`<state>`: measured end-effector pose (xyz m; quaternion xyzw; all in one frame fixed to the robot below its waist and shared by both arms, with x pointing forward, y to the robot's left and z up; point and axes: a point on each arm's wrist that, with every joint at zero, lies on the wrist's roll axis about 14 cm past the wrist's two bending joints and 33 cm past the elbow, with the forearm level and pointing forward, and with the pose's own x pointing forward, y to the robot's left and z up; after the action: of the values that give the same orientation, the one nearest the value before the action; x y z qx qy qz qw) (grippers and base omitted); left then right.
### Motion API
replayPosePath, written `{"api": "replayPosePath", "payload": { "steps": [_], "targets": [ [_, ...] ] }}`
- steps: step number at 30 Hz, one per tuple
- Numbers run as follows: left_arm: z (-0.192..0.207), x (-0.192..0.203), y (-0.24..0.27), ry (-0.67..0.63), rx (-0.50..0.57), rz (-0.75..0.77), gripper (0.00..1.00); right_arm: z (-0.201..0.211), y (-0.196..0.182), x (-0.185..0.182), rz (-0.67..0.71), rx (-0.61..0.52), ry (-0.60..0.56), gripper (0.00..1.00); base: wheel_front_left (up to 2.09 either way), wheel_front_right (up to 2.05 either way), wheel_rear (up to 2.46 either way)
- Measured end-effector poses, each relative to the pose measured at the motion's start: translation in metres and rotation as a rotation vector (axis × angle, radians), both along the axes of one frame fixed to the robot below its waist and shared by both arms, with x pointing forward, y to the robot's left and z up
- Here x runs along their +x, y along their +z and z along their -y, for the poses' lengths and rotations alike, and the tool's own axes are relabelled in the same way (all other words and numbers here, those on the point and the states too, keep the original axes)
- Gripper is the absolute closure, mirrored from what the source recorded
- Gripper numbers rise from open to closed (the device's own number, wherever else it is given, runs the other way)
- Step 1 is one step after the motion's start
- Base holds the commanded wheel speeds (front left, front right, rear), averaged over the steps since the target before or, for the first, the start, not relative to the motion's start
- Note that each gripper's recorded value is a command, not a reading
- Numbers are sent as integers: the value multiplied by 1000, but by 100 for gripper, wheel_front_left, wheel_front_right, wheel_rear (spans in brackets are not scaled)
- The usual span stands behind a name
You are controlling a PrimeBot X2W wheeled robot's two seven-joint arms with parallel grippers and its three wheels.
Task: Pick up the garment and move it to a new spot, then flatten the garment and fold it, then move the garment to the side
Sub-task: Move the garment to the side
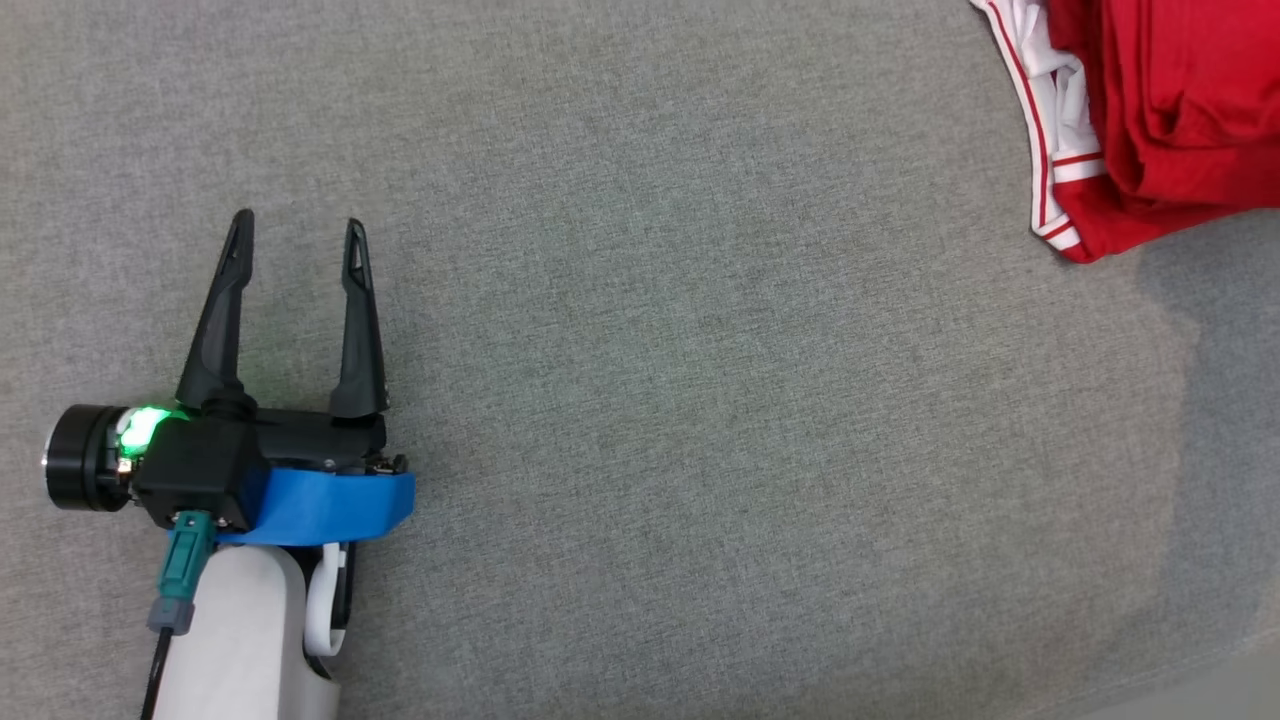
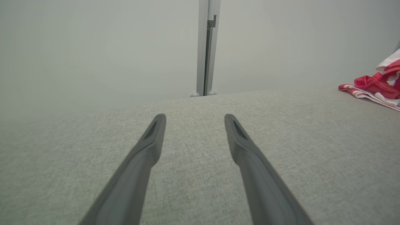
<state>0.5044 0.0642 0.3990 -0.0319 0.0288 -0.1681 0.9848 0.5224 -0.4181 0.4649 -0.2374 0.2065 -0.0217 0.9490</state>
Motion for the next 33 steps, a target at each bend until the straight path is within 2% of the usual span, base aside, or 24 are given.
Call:
{"api": "replayPosePath", "payload": {
  "steps": [4, 5, 6, 7, 16, 20, 27, 33],
  "targets": [
    [-2, 2, -2, -1, 4, 5, 0, 5, -9, 2, -25, 0, -26, 100, 0, 0, 0],
    [-2, 3, -2, -1, 5, 6, 0, 6, -12, 2, -34, 5, -39, 85, 0, 0, 0],
    [-3, 3, -3, -2, 6, 6, 0, 6, -15, 3, -37, 10, -48, 63, 0, 0, 0],
    [-3, 4, -3, -1, 6, 6, 0, 7, -16, 5, -39, 8, -52, 0, 0, 0, 0],
    [-8, 7, -4, 15, 11, 10, 0, 15, -19, 18, -27, -15, -99, 0, 0, 0, 0],
    [-12, 5, 1, 31, 10, 13, 0, 6, -14, 23, -5, -15, -77, 0, 0, 0, 0],
    [-25, -5, 25, 70, 3, 37, 0, -31, 48, 46, 200, 63, 14, 0, 0, 0, 0],
    [-45, -22, 48, 132, 8, 59, 0, -85, 74, 43, 325, 154, 128, 0, 0, 0, 0]
  ]
}}
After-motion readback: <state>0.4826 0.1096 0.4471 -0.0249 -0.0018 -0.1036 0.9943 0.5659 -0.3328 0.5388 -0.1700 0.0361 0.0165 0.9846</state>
